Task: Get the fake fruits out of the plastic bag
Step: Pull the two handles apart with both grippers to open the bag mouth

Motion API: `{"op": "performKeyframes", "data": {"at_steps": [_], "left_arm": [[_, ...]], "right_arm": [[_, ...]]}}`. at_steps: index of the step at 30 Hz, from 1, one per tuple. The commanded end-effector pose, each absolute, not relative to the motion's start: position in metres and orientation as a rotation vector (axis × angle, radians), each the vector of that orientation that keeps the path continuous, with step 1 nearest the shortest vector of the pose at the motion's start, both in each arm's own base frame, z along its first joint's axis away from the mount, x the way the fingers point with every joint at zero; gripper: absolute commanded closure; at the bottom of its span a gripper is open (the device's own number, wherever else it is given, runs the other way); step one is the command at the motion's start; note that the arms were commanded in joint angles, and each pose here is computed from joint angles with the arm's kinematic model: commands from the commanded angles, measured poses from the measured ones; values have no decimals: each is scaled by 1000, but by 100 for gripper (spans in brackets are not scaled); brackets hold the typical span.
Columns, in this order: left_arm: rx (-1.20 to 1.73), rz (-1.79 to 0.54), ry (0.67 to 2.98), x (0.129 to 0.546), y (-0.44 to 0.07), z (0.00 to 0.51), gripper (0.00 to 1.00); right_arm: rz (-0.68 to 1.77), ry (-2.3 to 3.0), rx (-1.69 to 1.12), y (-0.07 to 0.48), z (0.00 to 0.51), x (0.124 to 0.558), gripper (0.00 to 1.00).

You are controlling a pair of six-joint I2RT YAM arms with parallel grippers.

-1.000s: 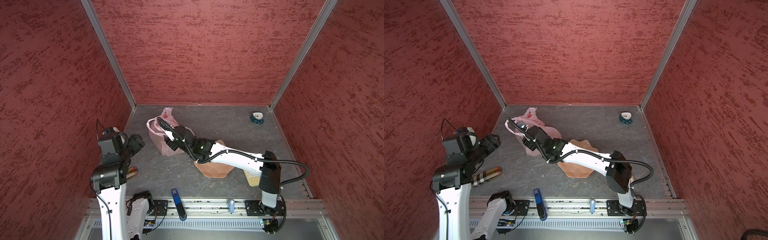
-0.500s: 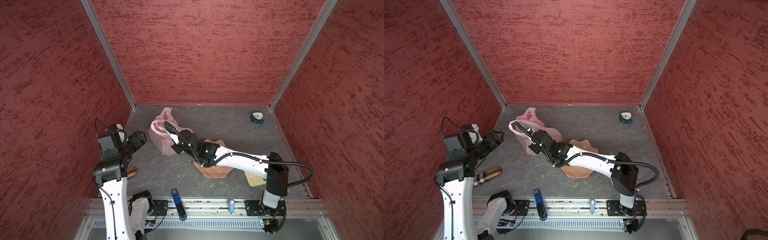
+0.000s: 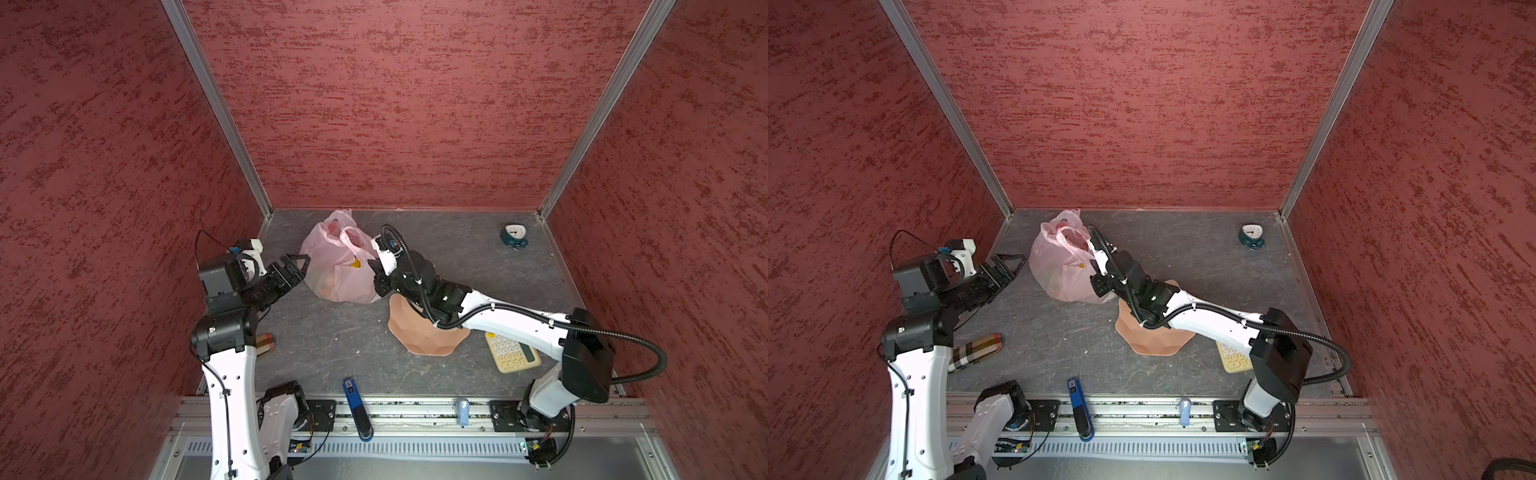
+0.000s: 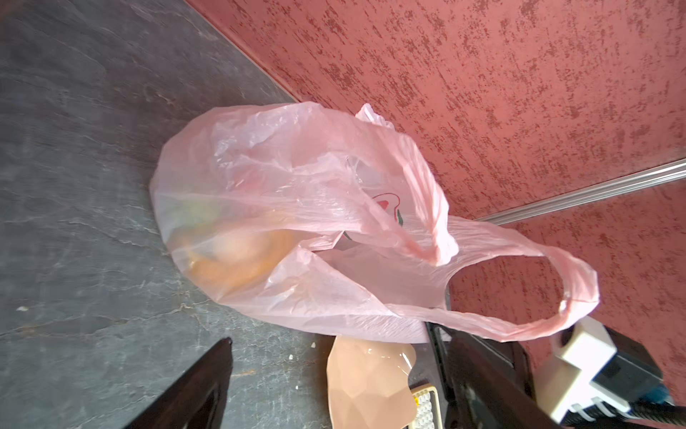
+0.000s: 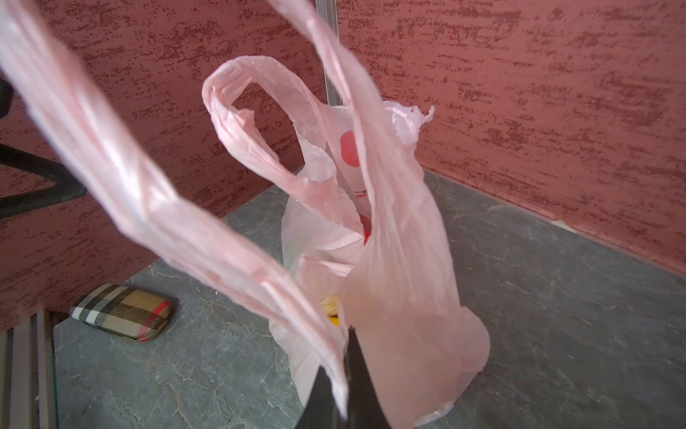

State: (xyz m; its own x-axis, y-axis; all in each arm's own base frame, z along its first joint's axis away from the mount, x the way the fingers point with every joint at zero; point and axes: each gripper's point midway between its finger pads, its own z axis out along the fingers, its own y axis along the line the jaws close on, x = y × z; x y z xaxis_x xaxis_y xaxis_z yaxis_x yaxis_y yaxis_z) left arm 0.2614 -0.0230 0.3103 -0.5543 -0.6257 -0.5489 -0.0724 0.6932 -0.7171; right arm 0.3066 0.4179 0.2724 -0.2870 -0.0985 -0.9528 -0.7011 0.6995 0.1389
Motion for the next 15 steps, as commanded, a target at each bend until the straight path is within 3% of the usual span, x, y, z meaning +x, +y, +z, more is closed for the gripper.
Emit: {"op": "performKeyframes", "data": {"at_steps": [1,12,15], "left_arm": [[-469,-935,1986,275,-36,323,9],[-360,-1035,1984,313,-82,328,10],[-374,-1017,1993,324,-84,323,14]], "right_arm": [[782,1738,-612,426,292,299,94],[800,1747,-590,421,287,296,94],[793,1749,-583,419,286,297,94]]}}
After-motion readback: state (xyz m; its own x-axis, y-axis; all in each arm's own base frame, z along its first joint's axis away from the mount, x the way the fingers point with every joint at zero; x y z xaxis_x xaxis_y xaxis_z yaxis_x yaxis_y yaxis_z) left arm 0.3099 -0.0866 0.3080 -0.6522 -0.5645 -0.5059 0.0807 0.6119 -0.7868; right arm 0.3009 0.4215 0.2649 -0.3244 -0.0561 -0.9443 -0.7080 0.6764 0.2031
